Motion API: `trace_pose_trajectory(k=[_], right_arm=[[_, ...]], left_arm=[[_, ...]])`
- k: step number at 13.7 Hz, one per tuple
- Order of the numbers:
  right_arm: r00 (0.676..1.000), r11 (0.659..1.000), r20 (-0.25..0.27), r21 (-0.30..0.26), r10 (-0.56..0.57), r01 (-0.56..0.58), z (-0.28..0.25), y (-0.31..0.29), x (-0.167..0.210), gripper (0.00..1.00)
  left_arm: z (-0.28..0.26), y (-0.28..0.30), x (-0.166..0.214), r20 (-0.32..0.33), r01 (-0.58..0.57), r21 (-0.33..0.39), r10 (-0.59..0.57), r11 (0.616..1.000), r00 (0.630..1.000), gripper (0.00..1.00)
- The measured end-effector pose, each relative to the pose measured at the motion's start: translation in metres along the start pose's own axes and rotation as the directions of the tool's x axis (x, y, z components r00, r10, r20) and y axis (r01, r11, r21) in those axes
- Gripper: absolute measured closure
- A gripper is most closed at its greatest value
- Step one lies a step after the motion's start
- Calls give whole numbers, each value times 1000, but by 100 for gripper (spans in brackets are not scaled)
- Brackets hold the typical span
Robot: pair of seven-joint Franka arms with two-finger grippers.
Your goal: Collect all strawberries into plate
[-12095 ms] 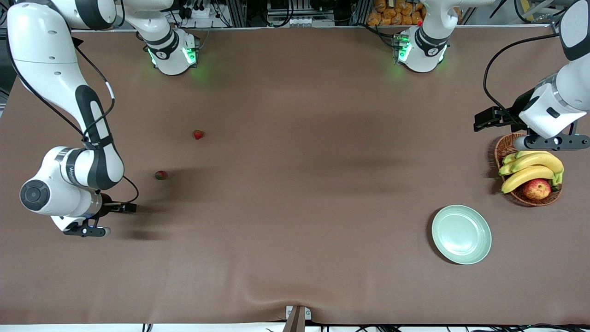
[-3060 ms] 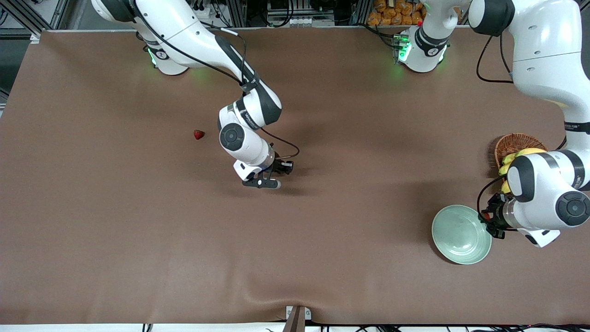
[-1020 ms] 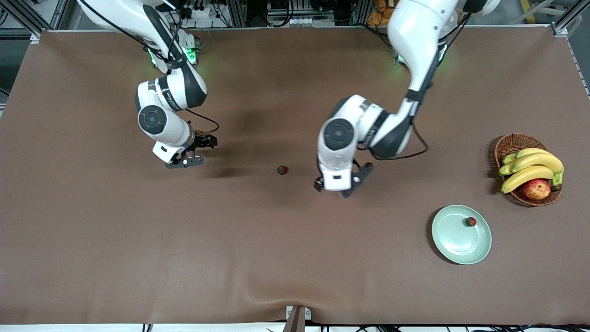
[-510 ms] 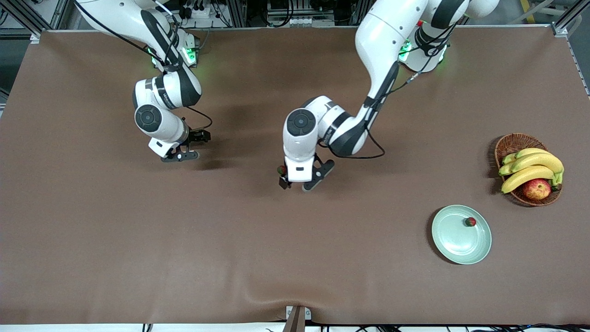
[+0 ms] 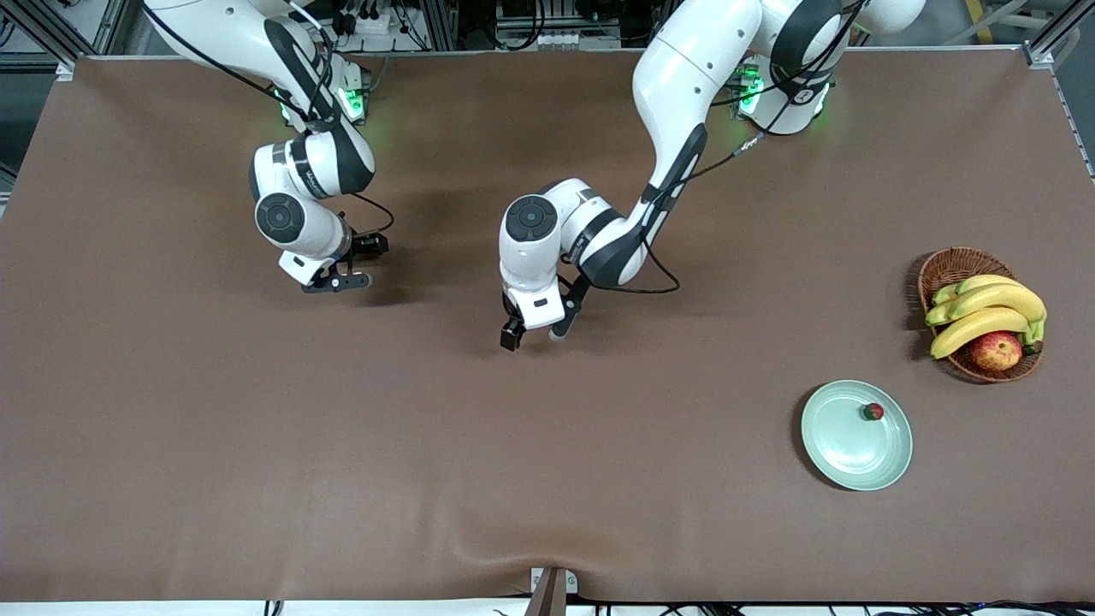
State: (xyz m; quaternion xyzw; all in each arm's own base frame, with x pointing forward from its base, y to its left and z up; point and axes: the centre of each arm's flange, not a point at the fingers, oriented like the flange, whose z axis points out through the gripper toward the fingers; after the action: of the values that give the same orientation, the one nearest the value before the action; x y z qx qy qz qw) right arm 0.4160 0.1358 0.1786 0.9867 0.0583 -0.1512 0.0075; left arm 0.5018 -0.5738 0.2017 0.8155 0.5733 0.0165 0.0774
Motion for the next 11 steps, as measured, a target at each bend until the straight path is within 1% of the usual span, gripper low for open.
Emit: trace_pose_trajectory(k=[1, 2, 3, 4, 5, 6, 7, 8, 9, 10, 11], right_arm=[[1000, 1000, 6, -1, 0, 0, 1, 0, -1, 24], [1000, 1000, 15, -2, -1, 1, 3, 0, -3, 25], [1000, 1000, 23, -3, -2, 2, 4, -1, -4, 31], [1000, 1000, 29, -4, -3, 3, 5, -1, -5, 36], [999, 1000, 33, -5, -4, 4, 6, -1, -6, 36], [999, 1000, 34, -5, -4, 4, 6, -2, -6, 44], [999, 1000, 35, -5, -5, 5, 7, -2, -6, 44], [999, 1000, 37, -5, -5, 6, 7, -2, -6, 50], [999, 1000, 38, -5, -6, 6, 8, -3, -6, 53], [999, 1000, 39, -5, -5, 5, 9, -3, -7, 53], [999, 1000, 40, -4, -4, 4, 10, -4, -7, 57]], left_arm=[[3, -1, -1, 2, 50, -3, -50, 999, 999, 0], [6, -3, -3, 2, 89, -2, -89, 996, 996, 0], [9, -5, -5, 1, 119, 1, -119, 993, 993, 0], [12, -7, -6, -1, 139, 4, -139, 990, 990, 0], [13, -8, -7, -2, 154, 6, -154, 988, 988, 0], [14, -9, -7, -3, 167, 7, -167, 986, 986, 0], [14, -9, -8, -3, 173, 7, -173, 985, 985, 0], [15, -11, -11, -3, 175, 8, -175, 985, 985, 0], [15, -13, -13, -3, 173, 9, -173, 985, 985, 0], [16, -14, -16, -3, 171, 10, -171, 985, 985, 0], [17, -15, -17, -3, 169, 11, -169, 985, 986, 0]])
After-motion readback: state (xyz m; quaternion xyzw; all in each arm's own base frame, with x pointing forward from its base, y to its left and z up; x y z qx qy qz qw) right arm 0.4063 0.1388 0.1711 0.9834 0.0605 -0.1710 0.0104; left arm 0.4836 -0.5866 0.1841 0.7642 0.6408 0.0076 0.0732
